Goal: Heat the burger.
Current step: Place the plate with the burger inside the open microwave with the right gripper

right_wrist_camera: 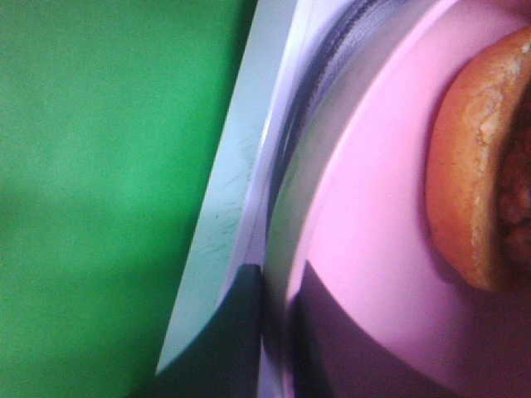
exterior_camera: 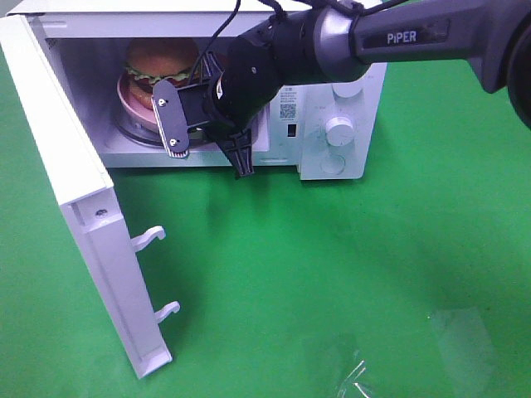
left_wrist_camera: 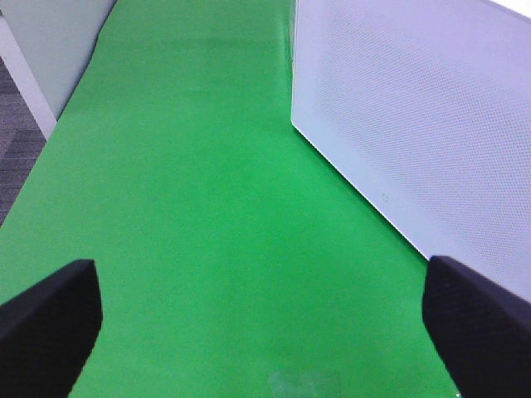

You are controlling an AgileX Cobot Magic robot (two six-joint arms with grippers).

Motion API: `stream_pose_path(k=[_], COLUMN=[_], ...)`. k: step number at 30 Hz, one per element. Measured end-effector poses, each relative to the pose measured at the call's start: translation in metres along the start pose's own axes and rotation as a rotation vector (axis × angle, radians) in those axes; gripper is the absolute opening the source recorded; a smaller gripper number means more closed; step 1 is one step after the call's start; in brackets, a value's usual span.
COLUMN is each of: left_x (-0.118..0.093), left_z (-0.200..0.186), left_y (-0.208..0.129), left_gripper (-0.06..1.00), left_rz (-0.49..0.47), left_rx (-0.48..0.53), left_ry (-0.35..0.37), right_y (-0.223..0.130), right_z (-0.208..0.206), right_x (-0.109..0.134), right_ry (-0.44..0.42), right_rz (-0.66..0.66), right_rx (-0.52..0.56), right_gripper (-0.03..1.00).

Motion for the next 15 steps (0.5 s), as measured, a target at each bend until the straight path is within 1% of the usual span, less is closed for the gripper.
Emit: stream_pose_path(k=[9, 15], left_x=[0.0, 0.0], left_z=[0.0, 0.0], left_y=[0.0, 0.0], left_gripper=[0.97, 0.97], left_rz=[0.0, 0.0], left_rx=[0.0, 0.0], left_ry=[0.0, 0.0], right_y=[0.0, 0.0], right_z=[0.012, 0.012], right_x=[0.009, 0.005], right_ry=[0.019, -0.001], right_rz=[-0.008, -0.008], right_rx=[0.004, 0.0], right_gripper=[0.05, 0.05])
Point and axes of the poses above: a point on each arm's last joint axis where the gripper is mounted, z pointing out along that axis toward the gripper, x along the wrist's bending axis when the last joint is at zero, y = z × x, the point moved 8 cm from there along z, pointing out along that axis toward the gripper, and after that the axes turned 13 degrees about -z, right-handed, at the moved point
